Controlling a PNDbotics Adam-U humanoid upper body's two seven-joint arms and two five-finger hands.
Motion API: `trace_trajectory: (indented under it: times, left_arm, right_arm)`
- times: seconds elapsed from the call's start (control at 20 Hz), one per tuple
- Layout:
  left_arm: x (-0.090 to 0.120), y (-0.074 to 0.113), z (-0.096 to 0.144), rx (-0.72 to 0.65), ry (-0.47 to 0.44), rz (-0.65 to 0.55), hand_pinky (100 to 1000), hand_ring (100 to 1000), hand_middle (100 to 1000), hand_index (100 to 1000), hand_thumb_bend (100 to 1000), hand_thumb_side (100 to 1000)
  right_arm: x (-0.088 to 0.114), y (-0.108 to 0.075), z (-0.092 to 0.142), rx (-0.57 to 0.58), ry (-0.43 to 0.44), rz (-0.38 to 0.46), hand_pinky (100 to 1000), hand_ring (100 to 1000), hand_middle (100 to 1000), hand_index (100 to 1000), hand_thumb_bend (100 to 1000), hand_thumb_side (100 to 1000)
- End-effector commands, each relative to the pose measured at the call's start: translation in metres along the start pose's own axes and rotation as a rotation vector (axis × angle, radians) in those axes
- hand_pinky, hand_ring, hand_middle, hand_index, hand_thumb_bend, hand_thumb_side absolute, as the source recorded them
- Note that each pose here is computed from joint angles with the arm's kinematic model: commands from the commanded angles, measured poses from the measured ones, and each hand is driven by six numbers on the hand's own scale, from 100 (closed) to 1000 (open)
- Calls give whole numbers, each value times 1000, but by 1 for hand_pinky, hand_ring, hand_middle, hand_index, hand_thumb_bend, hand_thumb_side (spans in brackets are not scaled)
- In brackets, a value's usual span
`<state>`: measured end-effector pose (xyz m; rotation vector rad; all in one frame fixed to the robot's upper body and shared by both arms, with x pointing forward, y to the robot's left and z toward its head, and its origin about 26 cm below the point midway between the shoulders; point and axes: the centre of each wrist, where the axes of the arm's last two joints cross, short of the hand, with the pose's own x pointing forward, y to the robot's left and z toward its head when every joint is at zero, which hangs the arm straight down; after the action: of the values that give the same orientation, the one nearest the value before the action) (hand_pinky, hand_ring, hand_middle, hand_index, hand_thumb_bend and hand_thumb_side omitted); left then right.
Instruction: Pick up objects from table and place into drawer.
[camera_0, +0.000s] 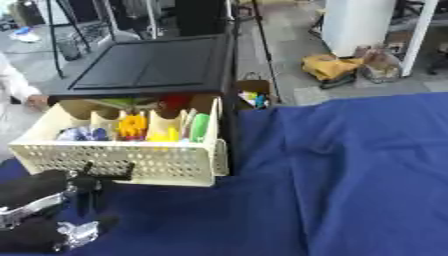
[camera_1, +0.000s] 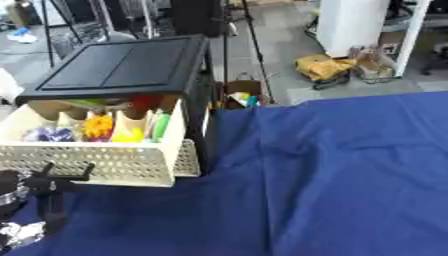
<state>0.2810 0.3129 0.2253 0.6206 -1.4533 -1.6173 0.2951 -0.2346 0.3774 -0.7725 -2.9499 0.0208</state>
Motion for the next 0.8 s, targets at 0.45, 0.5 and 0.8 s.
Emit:
trace_trajectory:
  times: [0.45,0.5,0.8]
  left_arm:
    - [1,18,3,43,41,-6,229,525,686,913,318,1000]
    - [1,19,4,46,44,-4,228,525,685,913,318,1000]
    - [1,21,4,57,60,8,227,523,682,910,319,1000]
  right_arm:
    - [7,-2,-8,-15,-32,-1,658,693,579,703,299,824]
    - [7,-2,-8,-15,-32,-1,658,692,579,703,299,823]
    - [7,-2,-9,-16,-32,0,658,691,578,703,302,824]
